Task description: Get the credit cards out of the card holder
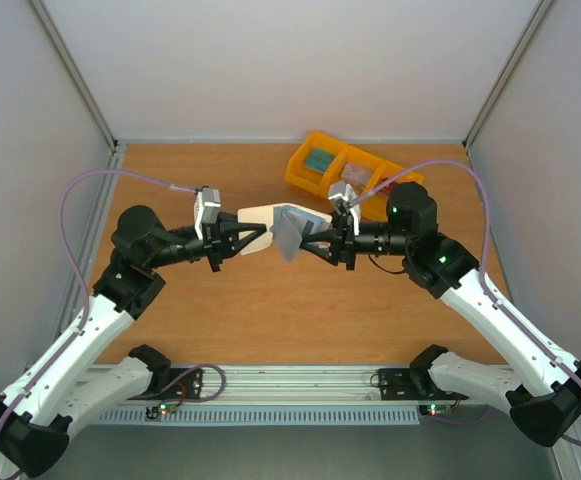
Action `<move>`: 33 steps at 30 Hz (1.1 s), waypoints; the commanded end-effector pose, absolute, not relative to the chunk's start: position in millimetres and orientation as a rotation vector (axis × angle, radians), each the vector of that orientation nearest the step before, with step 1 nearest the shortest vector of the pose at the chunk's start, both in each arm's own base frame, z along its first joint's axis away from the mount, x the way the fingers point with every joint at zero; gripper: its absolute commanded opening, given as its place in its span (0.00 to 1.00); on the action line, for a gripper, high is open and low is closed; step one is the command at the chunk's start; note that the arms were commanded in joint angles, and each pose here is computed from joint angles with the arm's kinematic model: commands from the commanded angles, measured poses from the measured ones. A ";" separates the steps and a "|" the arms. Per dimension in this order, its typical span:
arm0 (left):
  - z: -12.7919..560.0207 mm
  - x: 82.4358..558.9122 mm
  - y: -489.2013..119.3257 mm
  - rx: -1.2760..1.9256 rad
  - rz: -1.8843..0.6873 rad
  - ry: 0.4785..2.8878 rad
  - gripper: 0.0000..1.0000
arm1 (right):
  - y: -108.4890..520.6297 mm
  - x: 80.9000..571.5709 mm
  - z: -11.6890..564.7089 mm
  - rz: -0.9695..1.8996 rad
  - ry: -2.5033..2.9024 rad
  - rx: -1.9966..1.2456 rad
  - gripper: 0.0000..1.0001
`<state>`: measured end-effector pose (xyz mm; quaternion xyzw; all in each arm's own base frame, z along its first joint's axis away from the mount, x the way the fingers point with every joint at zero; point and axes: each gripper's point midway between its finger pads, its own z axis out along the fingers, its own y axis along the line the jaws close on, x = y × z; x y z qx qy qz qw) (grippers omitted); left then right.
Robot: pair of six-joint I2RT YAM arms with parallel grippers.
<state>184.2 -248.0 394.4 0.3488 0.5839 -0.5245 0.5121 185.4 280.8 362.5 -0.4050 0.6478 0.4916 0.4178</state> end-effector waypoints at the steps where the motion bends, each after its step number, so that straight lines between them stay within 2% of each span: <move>1: 403.6 183.2 -247.6 0.833 -1.254 1.348 0.00 | 289.1 184.4 379.7 1.248 1.579 -1.034 0.37; 8: 401.1 186.8 -246.6 0.816 -1.239 1.363 0.00 | 297.1 174.4 376.5 1.274 1.584 -1.074 0.48; 11: 399.1 188.8 -246.7 0.807 -1.236 1.371 0.00 | 299.1 173.9 374.3 1.267 1.596 -1.073 0.48; 15: 392.8 190.4 -246.6 0.801 -1.232 1.392 0.00 | 302.9 177.5 372.9 1.249 1.625 -1.049 0.31; 17: 388.2 190.6 -246.5 0.801 -1.230 1.405 0.00 | 302.2 180.4 374.1 1.235 1.634 -1.032 0.29; 18: 386.7 190.5 -246.3 0.800 -1.229 1.407 0.00 | 302.0 181.6 373.3 1.230 1.642 -1.028 0.30; 21: 384.1 192.5 -244.9 0.786 -1.216 1.415 0.00 | 301.4 182.3 370.2 1.220 1.667 -1.026 0.44; 25: 384.3 204.6 -241.0 0.678 -1.229 1.462 0.00 | 295.9 171.3 360.5 1.208 1.692 -1.090 0.51; 30: 383.0 206.5 -242.1 0.632 -1.291 1.503 0.00 | 287.7 151.2 361.4 1.216 1.628 -1.177 0.50; 33: 385.7 204.4 -241.4 0.639 -1.287 1.491 0.00 | 288.7 149.5 361.3 1.227 1.615 -1.189 0.45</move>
